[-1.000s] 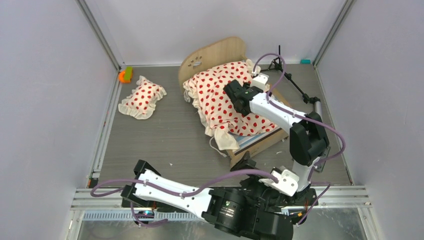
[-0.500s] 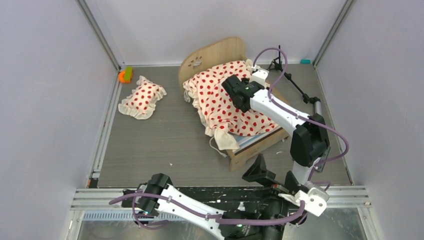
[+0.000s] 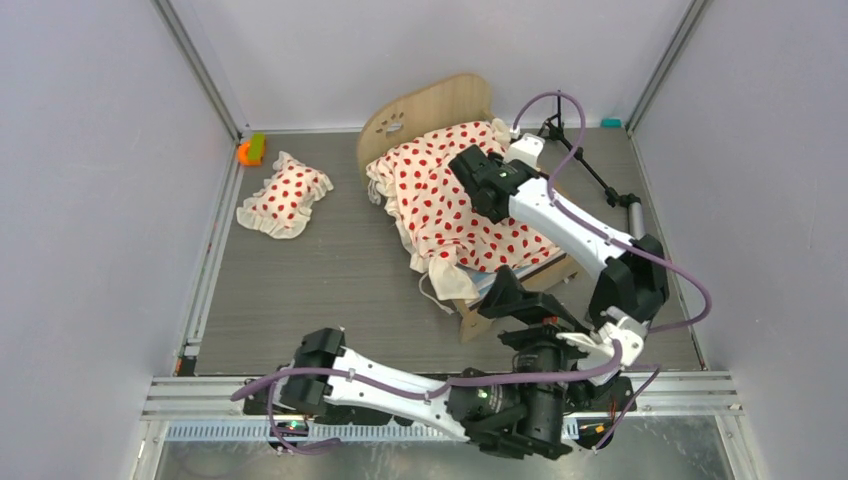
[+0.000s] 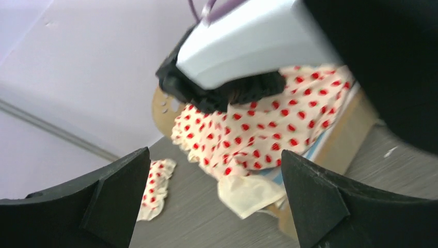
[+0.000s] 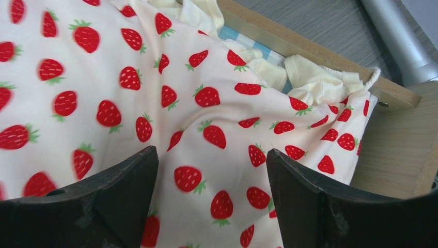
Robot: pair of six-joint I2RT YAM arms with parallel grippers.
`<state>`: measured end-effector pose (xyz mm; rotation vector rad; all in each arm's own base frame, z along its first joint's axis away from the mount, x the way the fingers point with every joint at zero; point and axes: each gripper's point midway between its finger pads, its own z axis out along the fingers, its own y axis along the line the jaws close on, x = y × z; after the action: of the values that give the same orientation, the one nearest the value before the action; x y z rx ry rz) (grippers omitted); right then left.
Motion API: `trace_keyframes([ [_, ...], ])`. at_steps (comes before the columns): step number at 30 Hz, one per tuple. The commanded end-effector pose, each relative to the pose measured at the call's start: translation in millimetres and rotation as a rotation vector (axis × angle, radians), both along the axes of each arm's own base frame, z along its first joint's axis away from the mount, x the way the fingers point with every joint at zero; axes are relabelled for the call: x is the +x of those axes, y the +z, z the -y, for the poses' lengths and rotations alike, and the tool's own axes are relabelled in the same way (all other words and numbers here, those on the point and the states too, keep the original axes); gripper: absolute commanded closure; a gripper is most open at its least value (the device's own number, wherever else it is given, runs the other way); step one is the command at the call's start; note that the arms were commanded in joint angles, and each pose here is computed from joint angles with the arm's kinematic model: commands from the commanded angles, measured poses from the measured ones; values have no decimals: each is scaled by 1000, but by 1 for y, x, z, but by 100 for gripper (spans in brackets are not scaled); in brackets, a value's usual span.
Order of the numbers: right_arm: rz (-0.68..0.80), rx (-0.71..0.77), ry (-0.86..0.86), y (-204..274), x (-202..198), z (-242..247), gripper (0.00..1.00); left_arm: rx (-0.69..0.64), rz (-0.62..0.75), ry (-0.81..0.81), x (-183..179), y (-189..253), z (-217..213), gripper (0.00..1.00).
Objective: Set up the pet bed
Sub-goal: Cross the ropes on the bed frame, then adjust the bed frame at the center of the board.
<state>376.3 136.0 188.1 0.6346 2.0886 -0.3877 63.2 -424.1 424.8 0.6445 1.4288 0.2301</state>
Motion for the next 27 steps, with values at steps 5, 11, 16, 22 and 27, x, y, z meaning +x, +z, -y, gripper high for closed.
trace_keyframes([
  [5, 243, 248, 135, 146, -44, 18, 19, -370, -155, 41, 45, 59, -144, 0],
  [11, 138, 408, 182, 119, -130, 44, 19, -484, -89, 63, 75, 64, -195, 0],
  [16, 82, 496, 199, 83, -169, 52, 19, -482, -279, -202, 105, 17, -173, 0],
  [22, -15, 572, 166, 58, -201, 55, 19, -424, -402, -136, 160, -23, -173, 0],
  [27, -111, 563, 129, 13, -205, 50, 20, -439, -538, -119, 193, -67, -169, 0],
])
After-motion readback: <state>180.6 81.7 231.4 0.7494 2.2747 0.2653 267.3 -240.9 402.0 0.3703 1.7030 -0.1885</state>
